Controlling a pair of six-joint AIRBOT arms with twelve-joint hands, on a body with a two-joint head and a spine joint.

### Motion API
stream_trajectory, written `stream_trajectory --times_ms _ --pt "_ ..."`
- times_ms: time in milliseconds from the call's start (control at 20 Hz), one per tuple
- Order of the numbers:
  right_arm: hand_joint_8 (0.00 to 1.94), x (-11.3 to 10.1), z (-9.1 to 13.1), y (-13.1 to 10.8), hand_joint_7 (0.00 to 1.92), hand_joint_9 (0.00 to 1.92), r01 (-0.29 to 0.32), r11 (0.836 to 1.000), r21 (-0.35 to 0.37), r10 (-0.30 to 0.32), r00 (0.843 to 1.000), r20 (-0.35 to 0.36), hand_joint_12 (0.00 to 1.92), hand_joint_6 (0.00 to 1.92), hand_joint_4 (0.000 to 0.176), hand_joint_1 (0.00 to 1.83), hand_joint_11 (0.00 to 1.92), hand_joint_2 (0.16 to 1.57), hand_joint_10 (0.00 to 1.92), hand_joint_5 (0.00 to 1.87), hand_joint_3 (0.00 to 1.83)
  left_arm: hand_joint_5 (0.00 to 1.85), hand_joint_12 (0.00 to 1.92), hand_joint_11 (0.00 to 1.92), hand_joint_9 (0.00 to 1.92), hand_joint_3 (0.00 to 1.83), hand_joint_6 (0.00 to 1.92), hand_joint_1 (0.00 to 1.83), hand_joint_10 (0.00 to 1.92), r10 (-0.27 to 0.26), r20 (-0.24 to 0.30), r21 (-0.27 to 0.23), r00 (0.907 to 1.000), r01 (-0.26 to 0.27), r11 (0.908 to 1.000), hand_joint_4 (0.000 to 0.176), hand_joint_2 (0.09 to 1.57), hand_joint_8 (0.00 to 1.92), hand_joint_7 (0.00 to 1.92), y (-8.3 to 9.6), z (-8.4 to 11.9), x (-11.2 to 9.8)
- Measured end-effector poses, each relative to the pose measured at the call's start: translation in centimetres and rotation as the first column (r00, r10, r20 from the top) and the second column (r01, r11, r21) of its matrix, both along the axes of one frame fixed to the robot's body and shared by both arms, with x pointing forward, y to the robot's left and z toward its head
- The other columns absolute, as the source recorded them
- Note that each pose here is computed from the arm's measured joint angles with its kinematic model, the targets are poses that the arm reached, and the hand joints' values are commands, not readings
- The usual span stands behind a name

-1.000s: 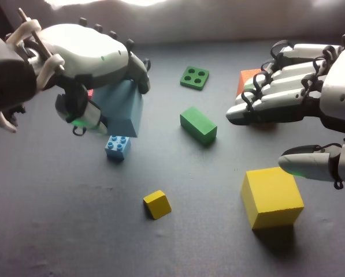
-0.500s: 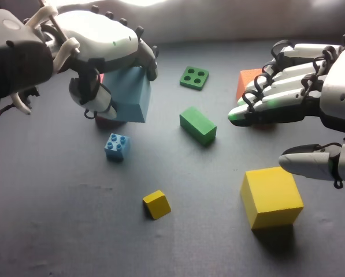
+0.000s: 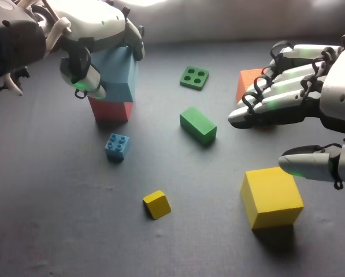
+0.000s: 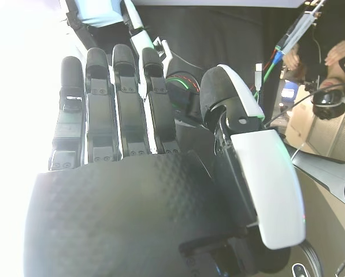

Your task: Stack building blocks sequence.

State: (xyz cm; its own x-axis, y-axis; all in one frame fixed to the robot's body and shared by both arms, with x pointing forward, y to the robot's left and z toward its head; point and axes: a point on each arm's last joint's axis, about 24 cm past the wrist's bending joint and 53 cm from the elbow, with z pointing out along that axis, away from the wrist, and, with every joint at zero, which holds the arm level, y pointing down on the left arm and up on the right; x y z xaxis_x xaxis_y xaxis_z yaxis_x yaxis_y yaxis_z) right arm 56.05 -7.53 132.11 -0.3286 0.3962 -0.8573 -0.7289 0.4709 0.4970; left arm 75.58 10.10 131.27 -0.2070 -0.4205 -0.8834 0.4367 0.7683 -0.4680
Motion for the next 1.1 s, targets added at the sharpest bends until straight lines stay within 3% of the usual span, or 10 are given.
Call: stream_trajectory --times_ms 150,200,300,400,500,800,850,1000,1050,1100 --pt "0.0 0.0 0.0 0.0 0.4 0.34 0.0 1.0 0.0 0.0 1.0 0.0 0.86 0.0 0.0 0.25 0.0 1.42 0.01 0.38 0.0 1.07 1.45 0.48 0.76 0.0 0.66 1.28 1.21 0.003 0.002 0.002 1.0 -0.003 1.0 0.0 1.12 1.26 0.93 -0.1 0.0 0.2" --pt "0.0 0.0 0.0 0.0 0.37 0.32 0.0 1.0 0.0 0.0 1.0 0.0 0.76 0.0 0.0 0.24 0.0 1.43 0.0 0.37 0.0 1.09 1.48 0.49 0.77 0.0 0.64 1.26 1.17 0.001 0.002 0.002 1.0 -0.001 1.0 0.0 1.11 1.27 0.93 -0.1 0.0 0.2" --pt "0.01 0.0 0.0 0.0 0.39 0.34 0.001 1.0 -0.001 -0.001 1.0 0.0 0.73 0.01 0.0 0.23 0.0 1.43 0.01 0.38 0.0 1.01 1.47 0.48 0.76 0.0 0.78 1.36 1.39 0.002 -0.002 0.006 1.0 -0.002 1.0 0.0 1.15 1.26 0.87 -0.1 -0.2 0.4" --pt "0.01 0.0 0.0 0.0 0.4 0.36 0.001 1.0 0.0 -0.001 1.0 0.0 0.8 0.0 0.0 0.26 0.0 1.42 0.01 0.38 0.0 1.12 1.5 0.48 0.8 0.0 0.55 1.37 1.39 0.004 -0.002 0.014 1.0 -0.004 0.9999 0.0 1.12 1.2 0.93 0.0 -0.4 0.6" --pt "0.01 0.0 0.0 0.0 0.42 0.38 0.001 1.0 0.0 -0.001 1.0 0.0 0.85 0.01 0.0 0.27 0.0 1.42 0.02 0.4 0.0 0.99 1.48 0.5 0.76 0.0 0.75 1.37 1.41 0.004 -0.004 0.021 1.0 -0.004 0.9998 0.0 1.15 1.27 0.88 0.0 -0.6 0.9" --pt "0.01 0.0 0.0 0.0 0.4 0.34 0.002 1.0 -0.001 -0.002 1.0 -0.001 0.75 0.01 0.0 0.22 0.0 1.43 0.02 0.38 0.0 0.97 1.47 0.48 0.76 0.0 0.81 1.36 1.4 0.01 -0.004 0.031 0.9999 -0.01 0.9995 0.0 1.15 1.26 0.89 0.4 -0.8 1.5" --pt "0.01 0.0 0.0 0.0 0.41 0.36 0.001 1.0 -0.001 -0.001 1.0 0.0 0.79 0.01 0.0 0.28 0.0 1.42 0.02 0.4 0.0 1.08 1.48 0.48 0.76 0.0 0.66 1.28 1.22 0.013 -0.004 0.031 0.9999 -0.013 0.9994 0.0 1.11 1.25 0.93 0.5 -0.8 1.7" --pt "0.0 0.0 0.0 0.0 0.4 0.35 0.001 1.0 -0.001 -0.001 1.0 -0.001 0.75 0.01 0.0 0.24 0.0 1.43 0.01 0.39 0.0 1.11 1.42 0.51 0.82 0.0 0.61 1.26 1.08 0.016 -0.005 0.031 0.9999 -0.016 0.9994 0.0 1.1 1.2 0.97 0.6 -0.8 1.8" --pt "0.0 0.0 0.0 0.0 0.38 0.34 0.001 1.0 -0.001 -0.001 1.0 0.0 0.75 0.0 0.0 0.24 0.0 1.43 0.01 0.39 0.0 1.02 1.49 0.45 0.76 0.0 0.73 1.36 1.42 0.019 -0.004 0.031 0.9998 -0.018 0.9993 0.0 1.15 1.27 0.88 0.7 -0.8 1.9" --pt "0.0 0.0 0.0 0.0 0.37 0.34 0.001 1.0 -0.001 -0.001 1.0 -0.001 0.73 0.0 0.0 0.22 0.0 1.43 0.0 0.38 0.0 1.07 1.49 0.46 0.75 0.0 0.67 1.28 1.24 0.02 -0.004 0.03 0.9998 -0.02 0.9993 0.0 1.13 1.3 0.9 0.8 -0.8 2.0"
